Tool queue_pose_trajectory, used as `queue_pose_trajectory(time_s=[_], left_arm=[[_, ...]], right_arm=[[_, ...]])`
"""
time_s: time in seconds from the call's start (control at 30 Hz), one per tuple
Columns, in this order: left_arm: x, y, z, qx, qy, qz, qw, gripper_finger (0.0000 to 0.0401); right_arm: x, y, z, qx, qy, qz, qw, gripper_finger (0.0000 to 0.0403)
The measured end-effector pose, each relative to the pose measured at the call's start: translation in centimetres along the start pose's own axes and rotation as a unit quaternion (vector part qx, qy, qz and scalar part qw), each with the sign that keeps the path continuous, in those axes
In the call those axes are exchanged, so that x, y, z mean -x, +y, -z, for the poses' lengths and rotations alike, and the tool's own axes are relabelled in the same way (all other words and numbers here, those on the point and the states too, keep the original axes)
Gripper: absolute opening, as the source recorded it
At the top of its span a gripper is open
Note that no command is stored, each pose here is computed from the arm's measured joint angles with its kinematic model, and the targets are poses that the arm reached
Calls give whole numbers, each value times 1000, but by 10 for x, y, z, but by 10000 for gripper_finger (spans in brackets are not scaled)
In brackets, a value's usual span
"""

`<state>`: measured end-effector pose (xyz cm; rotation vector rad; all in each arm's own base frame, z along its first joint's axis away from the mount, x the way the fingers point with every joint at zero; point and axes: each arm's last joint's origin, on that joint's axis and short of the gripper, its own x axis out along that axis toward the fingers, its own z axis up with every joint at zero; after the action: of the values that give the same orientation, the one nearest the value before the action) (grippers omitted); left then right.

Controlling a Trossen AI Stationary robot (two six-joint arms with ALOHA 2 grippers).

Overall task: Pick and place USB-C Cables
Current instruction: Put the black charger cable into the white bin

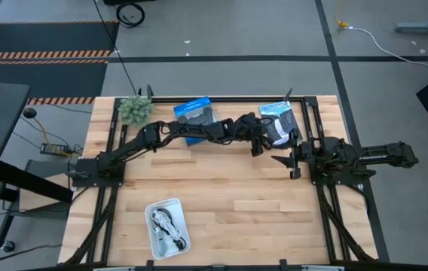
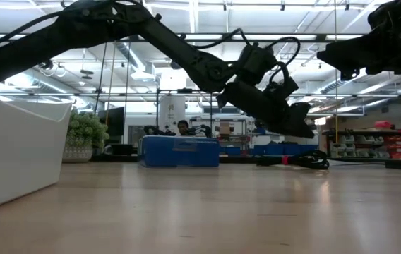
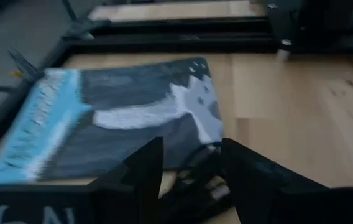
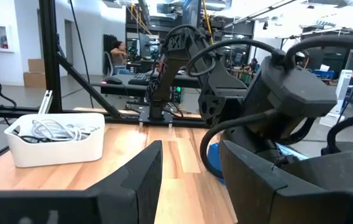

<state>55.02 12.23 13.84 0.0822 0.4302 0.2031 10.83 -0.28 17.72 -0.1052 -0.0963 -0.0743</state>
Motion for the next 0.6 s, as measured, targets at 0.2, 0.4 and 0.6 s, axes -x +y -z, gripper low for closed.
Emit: queue_pose_trajectory(time_s=[0.2, 0.4, 0.6], left_arm=[[0, 1, -3, -10, -16, -10, 1000, 172], [-8, -1, 12, -8, -7, -8, 1000, 172], [-15, -5, 22, -8, -12, -5, 1000, 172]], right_arm=[[0, 0, 0, 0, 0, 0, 1000, 169], [0, 0, 0, 0, 0, 0, 1000, 169], [0, 0, 0, 0, -1, 0, 1000, 169]])
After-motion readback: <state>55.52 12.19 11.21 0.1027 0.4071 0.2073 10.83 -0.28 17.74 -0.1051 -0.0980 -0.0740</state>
